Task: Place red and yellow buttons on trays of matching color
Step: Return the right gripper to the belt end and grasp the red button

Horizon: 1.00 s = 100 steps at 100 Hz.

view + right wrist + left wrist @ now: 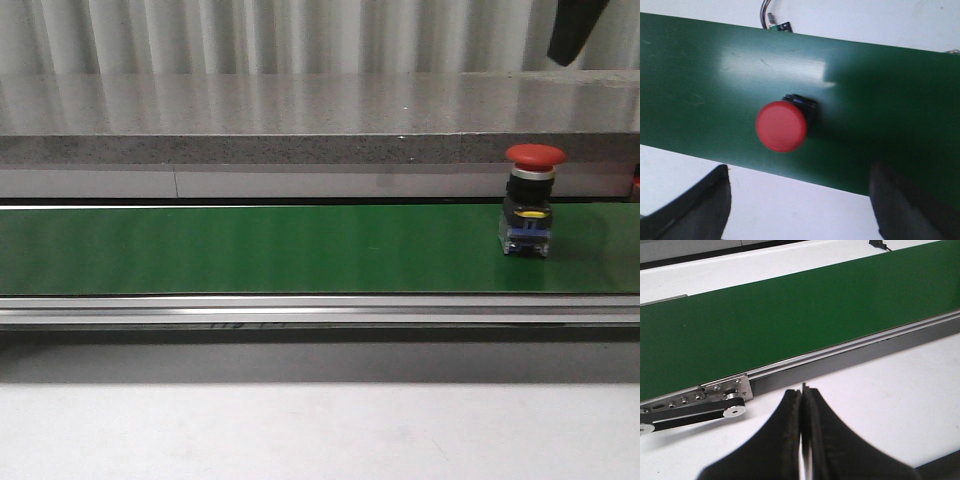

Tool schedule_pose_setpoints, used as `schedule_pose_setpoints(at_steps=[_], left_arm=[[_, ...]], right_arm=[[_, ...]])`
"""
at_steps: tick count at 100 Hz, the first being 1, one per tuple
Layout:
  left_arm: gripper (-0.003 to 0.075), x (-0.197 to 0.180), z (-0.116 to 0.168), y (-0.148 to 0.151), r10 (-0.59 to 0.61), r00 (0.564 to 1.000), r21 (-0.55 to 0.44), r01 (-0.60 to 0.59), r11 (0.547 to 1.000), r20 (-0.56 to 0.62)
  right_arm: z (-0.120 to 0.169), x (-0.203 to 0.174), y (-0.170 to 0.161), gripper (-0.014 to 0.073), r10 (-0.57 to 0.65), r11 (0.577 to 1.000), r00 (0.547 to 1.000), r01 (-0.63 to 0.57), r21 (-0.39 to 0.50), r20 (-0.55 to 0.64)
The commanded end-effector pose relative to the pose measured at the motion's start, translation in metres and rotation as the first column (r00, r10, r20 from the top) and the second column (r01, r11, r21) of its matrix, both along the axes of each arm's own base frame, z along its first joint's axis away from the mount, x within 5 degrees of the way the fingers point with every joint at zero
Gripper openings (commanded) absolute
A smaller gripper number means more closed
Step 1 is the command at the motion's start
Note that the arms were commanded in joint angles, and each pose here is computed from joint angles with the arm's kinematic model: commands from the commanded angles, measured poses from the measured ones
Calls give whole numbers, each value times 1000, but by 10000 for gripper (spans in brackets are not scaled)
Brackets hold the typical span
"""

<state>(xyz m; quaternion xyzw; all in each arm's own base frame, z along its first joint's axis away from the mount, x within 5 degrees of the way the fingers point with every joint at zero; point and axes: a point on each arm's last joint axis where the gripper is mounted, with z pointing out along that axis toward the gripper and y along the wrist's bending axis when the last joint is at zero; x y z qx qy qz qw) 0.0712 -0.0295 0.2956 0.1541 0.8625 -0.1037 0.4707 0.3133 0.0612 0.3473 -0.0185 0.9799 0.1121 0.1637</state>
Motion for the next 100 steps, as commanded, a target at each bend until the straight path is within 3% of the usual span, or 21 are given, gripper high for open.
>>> schedule_pose_setpoints(at_steps=[1,29,44,60,79,100], left_arm=[[-20,3,13,-1,10,997,-48,-7,999,74],[-20,3,13,-1,10,997,-48,-7,999,74],[-20,3,13,-1,10,997,-48,-7,999,74],[-20,3,13,-1,10,997,-48,-7,999,74],[-20,3,13,-1,10,997,-48,-7,999,74],[-20,3,13,-1,10,997,-48,-7,999,74]], right_arm=[[13,-2,6,570,3,1000,1000,-3,29,7],[-20,25,8,570,-74,997,995,76,27,-60],[-36,33,-1,532,-154,986,983,146,-82,-98],[-43,38,-2,426,-165,982,981,154,-108,-100],[-43,38,-2,126,-165,982,982,154,-107,-97],[-12,33,-16,96,-191,975,981,190,-117,-2]])
